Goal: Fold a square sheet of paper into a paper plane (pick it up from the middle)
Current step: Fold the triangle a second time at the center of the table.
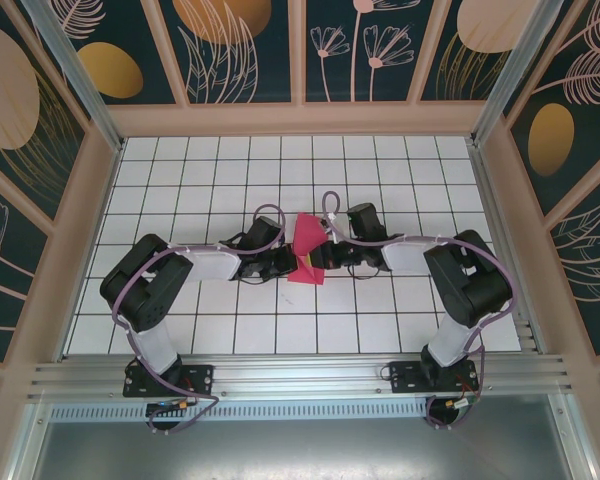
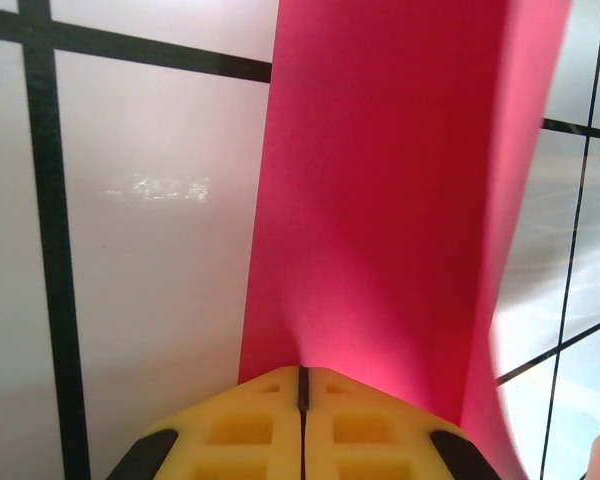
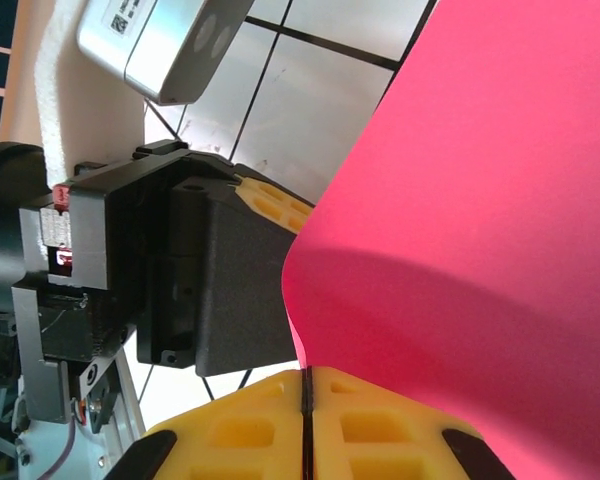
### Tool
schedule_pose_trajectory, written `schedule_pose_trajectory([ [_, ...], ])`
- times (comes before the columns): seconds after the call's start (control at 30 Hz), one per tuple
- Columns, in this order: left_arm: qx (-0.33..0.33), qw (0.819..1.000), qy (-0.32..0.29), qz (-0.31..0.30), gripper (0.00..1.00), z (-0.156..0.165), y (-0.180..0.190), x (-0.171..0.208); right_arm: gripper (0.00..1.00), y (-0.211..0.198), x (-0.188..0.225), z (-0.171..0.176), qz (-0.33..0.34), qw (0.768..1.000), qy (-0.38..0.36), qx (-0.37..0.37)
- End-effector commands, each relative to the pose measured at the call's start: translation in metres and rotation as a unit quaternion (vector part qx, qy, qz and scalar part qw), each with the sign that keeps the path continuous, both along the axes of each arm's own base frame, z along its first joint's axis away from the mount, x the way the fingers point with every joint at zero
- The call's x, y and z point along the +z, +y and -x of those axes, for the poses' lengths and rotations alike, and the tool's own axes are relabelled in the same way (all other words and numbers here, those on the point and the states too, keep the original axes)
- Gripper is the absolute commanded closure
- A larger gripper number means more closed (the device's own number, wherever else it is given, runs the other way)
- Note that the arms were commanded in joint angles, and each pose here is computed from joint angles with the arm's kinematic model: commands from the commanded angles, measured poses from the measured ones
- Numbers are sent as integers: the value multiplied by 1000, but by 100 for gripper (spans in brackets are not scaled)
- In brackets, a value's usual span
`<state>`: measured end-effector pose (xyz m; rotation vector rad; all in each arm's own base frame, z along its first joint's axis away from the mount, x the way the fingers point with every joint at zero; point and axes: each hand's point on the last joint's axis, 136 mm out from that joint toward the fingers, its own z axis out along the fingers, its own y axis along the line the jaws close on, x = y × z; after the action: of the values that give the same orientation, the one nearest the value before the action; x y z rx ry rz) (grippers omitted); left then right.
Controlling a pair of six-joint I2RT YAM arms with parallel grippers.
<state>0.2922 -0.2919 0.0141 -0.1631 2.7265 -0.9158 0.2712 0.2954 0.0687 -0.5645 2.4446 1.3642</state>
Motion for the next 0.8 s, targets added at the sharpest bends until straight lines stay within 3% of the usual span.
schedule_pose_trajectory([
  [0.0, 0, 999, 22, -44, 91, 9, 13, -21, 88, -5, -10, -10, 27, 1000, -4, -1],
  [0.77, -4, 999, 22, -45, 91, 8, 12, -22, 87, -19, -27, -30, 62, 998, -10, 7],
])
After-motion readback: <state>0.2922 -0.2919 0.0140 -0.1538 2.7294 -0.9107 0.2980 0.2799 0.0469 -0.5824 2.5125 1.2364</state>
